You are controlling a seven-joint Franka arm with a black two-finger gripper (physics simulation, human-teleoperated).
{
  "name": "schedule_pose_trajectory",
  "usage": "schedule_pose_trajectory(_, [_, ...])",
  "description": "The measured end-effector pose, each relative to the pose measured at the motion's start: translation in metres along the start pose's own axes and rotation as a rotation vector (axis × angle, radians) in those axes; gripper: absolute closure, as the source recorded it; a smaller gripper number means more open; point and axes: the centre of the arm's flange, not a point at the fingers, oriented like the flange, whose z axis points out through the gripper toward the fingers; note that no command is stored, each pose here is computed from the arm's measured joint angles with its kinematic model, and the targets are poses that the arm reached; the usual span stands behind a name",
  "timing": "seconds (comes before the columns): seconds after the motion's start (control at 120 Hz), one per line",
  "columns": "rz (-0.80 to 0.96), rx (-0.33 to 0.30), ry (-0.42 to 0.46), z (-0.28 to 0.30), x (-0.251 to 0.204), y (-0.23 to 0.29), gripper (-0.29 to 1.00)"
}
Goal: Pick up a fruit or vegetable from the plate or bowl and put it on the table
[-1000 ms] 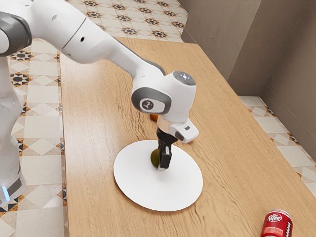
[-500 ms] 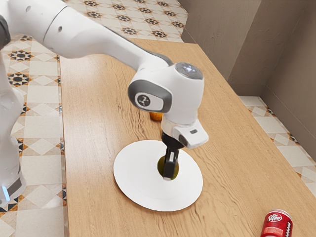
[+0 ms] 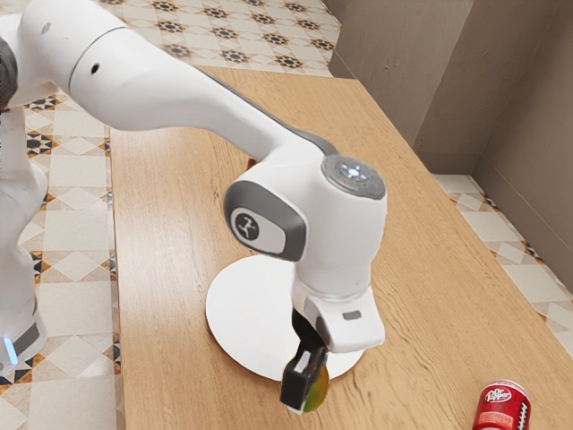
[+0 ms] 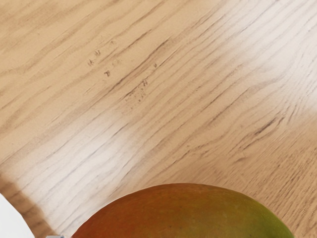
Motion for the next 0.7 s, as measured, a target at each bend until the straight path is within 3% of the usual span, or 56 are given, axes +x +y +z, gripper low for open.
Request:
schedule_pose_trajectory(0.15, [-0.001, -0.002, -0.016, 0.007, 0.012, -0.007, 0.27])
schedule_pose_trajectory(0.2, [-0.019, 0.003, -0.019, 0.007, 0.013, -0.020, 0.15])
schedule_pose_trajectory(0.292, [-0.025, 0.006, -0.025, 0.008, 0.013, -0.026, 0.08])
schedule_pose_trajectory(0.7, [0.011, 0.022, -0.024, 0.005, 0.011, -0.014, 0.00])
